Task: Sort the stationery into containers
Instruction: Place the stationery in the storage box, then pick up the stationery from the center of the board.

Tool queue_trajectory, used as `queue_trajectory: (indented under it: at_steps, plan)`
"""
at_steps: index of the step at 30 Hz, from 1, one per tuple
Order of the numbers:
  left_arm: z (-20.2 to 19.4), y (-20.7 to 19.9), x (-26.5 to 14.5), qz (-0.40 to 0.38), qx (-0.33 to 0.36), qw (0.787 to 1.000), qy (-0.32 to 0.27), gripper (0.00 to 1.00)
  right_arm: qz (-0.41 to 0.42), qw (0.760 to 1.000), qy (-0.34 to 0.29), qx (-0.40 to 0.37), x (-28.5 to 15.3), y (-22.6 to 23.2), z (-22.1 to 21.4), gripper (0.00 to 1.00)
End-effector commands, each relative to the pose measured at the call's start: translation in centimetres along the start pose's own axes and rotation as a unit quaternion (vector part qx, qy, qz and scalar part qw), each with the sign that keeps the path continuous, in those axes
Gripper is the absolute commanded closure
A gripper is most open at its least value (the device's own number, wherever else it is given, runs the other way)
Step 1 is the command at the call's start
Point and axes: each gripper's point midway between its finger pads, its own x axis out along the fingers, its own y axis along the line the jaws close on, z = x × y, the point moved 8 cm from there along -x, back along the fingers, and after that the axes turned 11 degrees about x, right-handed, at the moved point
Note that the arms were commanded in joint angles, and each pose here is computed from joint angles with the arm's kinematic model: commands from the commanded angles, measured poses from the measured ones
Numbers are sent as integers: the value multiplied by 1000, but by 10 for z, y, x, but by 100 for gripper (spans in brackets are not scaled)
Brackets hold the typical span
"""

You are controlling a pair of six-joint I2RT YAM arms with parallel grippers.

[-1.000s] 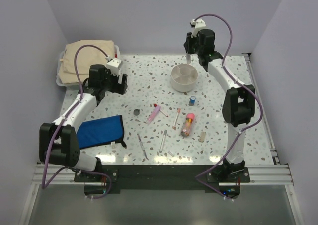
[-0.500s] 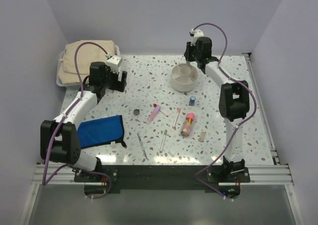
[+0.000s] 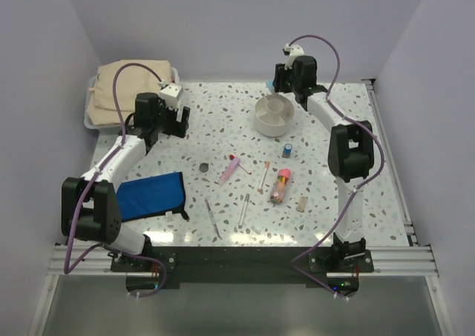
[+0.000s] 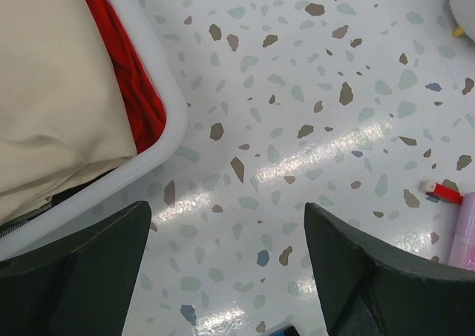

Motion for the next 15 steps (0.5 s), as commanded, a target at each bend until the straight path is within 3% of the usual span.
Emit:
queue_trajectory:
  at_steps: [1,8,12,15]
  plan:
    - [12,2,-1,8,14,999,-30,11,22,998,-54,-7,-48,20,54,51]
    - [7,-1,-2,8,10,999,-43,11,27,998,-61,-11,-82,27,62,51]
    - [4,-4,-4,4,7,999,-45,11,36,997,-38,-54,-84,26,55,51]
    - [6,-4,-8,3,7,999,-48,9,172,975,39,-133,-95,54,42,48]
